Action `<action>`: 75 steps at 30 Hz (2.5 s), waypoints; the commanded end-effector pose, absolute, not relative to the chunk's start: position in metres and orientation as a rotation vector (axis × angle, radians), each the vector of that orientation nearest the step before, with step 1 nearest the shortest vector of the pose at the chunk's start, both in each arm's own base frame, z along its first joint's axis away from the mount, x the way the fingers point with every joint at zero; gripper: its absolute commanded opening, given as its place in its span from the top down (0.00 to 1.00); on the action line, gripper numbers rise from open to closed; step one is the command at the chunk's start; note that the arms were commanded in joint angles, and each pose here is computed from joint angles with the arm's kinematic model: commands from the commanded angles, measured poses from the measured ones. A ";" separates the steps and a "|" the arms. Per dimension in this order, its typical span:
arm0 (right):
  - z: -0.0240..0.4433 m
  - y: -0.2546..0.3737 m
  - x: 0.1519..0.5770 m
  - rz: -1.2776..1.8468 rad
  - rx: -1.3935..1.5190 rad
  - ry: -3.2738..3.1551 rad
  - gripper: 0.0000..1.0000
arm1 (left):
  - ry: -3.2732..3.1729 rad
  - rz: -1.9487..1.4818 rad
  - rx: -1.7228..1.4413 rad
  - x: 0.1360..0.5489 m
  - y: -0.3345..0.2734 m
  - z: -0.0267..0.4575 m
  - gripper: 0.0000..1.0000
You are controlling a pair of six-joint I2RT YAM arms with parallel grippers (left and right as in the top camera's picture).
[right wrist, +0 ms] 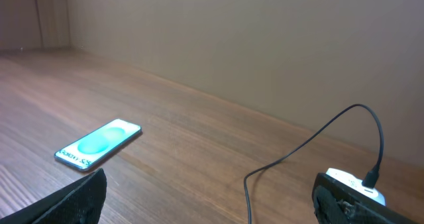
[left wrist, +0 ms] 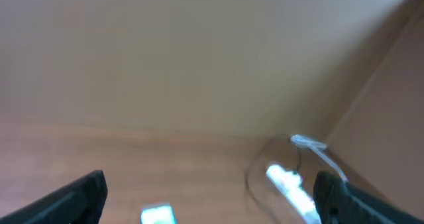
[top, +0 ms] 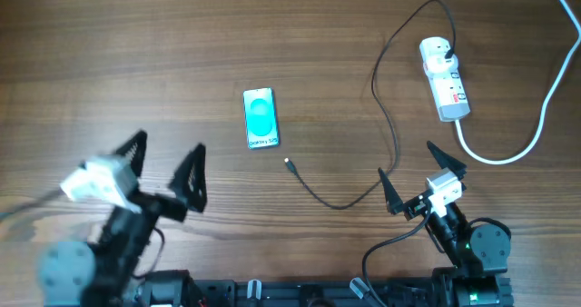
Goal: Plug charger to phone and switch on socket
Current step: 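Move the left gripper forward over the Galaxy S25 phone, then lower the left gripper and grasp the phone's top edge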
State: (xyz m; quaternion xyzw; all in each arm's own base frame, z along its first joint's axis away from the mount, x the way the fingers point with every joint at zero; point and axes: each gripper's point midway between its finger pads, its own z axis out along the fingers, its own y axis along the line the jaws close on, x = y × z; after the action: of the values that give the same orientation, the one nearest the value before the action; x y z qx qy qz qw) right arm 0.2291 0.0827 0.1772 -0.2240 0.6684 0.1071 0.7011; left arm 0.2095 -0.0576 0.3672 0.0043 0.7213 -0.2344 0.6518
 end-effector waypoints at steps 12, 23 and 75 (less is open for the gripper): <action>0.177 0.083 0.229 0.246 -0.489 1.491 0.00 | 2.400 -0.634 -0.038 0.311 -0.068 0.401 0.00; 0.177 0.083 0.229 0.246 -0.489 1.491 0.00 | 2.643 -0.673 -0.131 0.349 -0.067 0.333 0.91; 0.177 0.083 0.229 0.246 -0.489 1.491 0.01 | 2.997 -0.024 -0.192 0.388 -0.152 0.045 0.00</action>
State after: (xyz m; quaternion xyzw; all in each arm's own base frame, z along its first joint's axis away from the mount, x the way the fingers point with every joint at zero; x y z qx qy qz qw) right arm 0.2292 0.0827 0.1769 -0.2240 0.6689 0.1072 0.7006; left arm 0.3879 -0.1554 0.0603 -0.0557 0.9951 -0.0245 0.0785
